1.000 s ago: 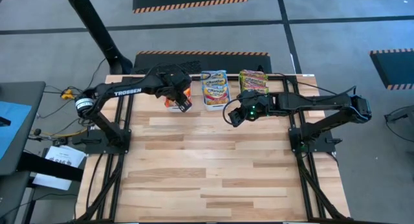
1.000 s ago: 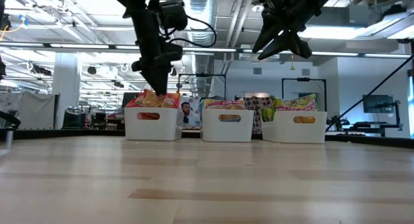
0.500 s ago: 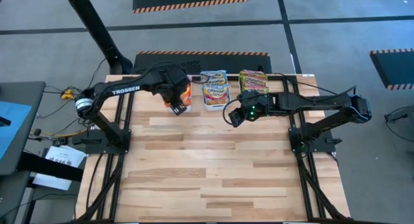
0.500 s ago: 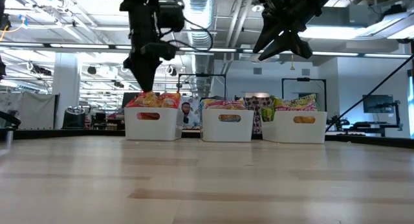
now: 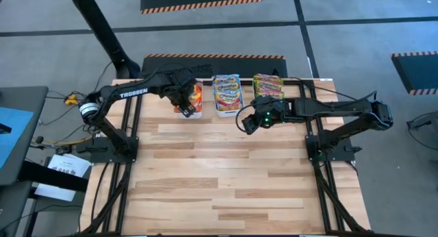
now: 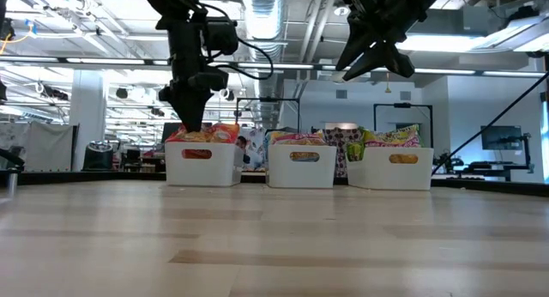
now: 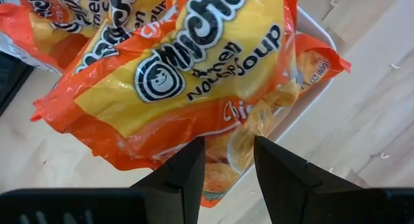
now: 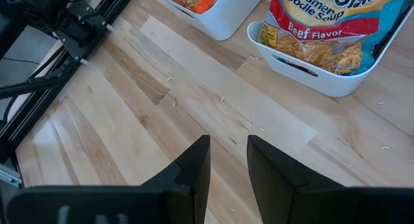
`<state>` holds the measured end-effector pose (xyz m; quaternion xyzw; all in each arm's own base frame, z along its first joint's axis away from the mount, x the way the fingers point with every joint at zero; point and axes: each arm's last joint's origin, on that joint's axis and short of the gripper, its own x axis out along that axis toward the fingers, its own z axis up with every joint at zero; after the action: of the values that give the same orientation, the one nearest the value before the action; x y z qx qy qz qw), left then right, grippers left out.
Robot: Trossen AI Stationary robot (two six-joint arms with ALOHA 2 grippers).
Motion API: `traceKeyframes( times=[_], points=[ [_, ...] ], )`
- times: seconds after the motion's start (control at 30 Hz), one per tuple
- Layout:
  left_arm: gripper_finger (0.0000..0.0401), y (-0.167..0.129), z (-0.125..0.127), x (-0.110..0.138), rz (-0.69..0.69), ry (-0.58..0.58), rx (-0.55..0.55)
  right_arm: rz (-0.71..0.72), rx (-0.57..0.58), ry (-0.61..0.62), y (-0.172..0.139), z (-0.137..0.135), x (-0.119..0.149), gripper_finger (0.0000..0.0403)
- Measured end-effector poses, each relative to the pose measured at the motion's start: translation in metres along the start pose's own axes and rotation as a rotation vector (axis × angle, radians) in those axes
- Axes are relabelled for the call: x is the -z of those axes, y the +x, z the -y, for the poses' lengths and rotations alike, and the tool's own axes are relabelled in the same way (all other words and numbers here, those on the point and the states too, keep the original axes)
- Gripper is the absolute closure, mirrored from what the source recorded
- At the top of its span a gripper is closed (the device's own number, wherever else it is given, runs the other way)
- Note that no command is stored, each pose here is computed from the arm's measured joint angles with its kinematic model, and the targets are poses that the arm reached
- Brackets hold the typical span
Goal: Sort Maruchan noodles
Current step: Put the orange noodle pack into the left white bin
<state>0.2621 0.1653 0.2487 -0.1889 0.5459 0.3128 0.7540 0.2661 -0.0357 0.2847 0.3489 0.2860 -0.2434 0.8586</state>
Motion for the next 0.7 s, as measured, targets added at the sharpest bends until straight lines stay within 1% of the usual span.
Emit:
traceKeyframes(
  times=[0.43, 0.7],
  points=[
    [0.0276, 0.0012, -0.0012, -0.0042, 0.034, -0.018, 0.026, -0.002, 0.003, 0.000, 0.0000, 0.0004, 0.0001, 0.0276],
    [0.0276, 0.0017, -0.0063, -0.0052, 0.038, -0.030, 0.008, -0.002, 0.003, 0.000, 0.0000, 0.0004, 0.0001, 0.0276]
  ],
)
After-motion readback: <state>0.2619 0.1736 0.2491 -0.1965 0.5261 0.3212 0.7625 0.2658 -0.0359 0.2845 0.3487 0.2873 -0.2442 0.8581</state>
